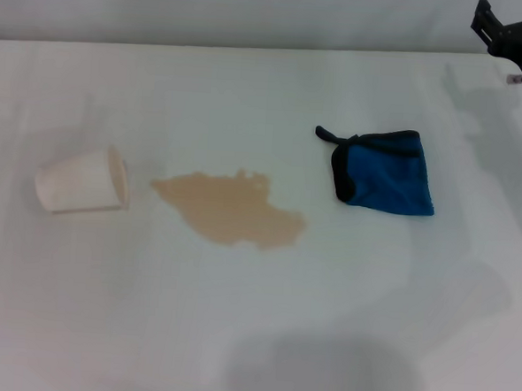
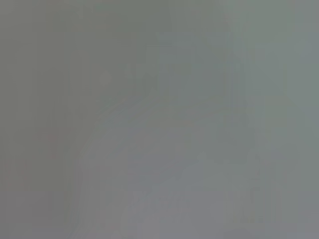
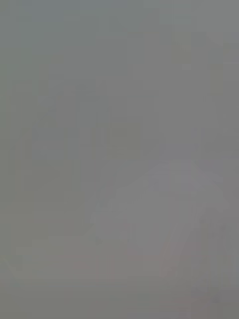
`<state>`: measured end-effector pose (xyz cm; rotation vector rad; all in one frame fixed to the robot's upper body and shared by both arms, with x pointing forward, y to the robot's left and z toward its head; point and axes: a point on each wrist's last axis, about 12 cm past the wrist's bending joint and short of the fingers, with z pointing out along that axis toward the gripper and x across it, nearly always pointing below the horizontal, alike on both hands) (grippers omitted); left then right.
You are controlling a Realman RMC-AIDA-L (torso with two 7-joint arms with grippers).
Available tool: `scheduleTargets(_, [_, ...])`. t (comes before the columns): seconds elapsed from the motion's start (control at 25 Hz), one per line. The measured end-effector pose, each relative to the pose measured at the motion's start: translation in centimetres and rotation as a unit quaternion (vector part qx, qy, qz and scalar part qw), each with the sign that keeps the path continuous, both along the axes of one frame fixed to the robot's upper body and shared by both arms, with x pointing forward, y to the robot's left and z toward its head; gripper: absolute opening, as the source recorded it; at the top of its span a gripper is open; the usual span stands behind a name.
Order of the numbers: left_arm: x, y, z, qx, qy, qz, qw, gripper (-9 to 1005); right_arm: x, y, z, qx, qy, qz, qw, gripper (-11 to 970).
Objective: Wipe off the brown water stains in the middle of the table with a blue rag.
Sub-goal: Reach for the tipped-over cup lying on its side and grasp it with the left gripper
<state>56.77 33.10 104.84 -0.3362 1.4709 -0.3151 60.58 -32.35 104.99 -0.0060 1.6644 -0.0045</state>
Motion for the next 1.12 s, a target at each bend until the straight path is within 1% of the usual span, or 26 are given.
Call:
scheduleTargets(0.36, [-0.3, -0.4, -0.6, 0.002, 0.013, -0.008, 1.0, 876, -1.4, -1.1, -1.0, 0.002, 0.009, -0.014, 1.0, 874])
scheduleTargets(0.52, [-0.2, -1.0, -0.6, 0.018, 0.018, -0.033, 0.999, 876, -2.0, -1.5, -1.3, 0.002, 0.009, -0.017, 1.0, 874])
scheduleTargets(0.8, [-0.2, -1.3, -0.6, 0.021, 0.014, -0.042, 0.999, 876, -2.3, -1.6, -1.4, 0.002, 0.007, -0.018, 1.0, 874])
scheduleTargets(0.92, [0.0, -1.4, -0.3, 0.023, 0.008, -0.044, 0.999, 875, -2.5, -1.6, -1.4, 0.002, 0.004, -0.017, 1.0, 874])
scheduleTargets(1.0, [0.4, -1.3, 0.3, 0.03, -0.001, -0.049, 0.998, 875, -2.6, -1.5, -1.5, 0.004, 0.004, -0.017, 1.0, 874])
scheduleTargets(1.08, [0.9, -1.4, 0.9, 0.044, -0.013, -0.063, 0.997, 875, -2.6, -1.6, -1.5, 0.006, 0.004, -0.018, 1.0, 874])
scheduleTargets(1.12, [1.2, -1.6, 1.6, 0.061, -0.022, -0.083, 0.994, 875, -2.6, -1.5, -1.5, 0.007, 0.003, -0.018, 1.0, 874])
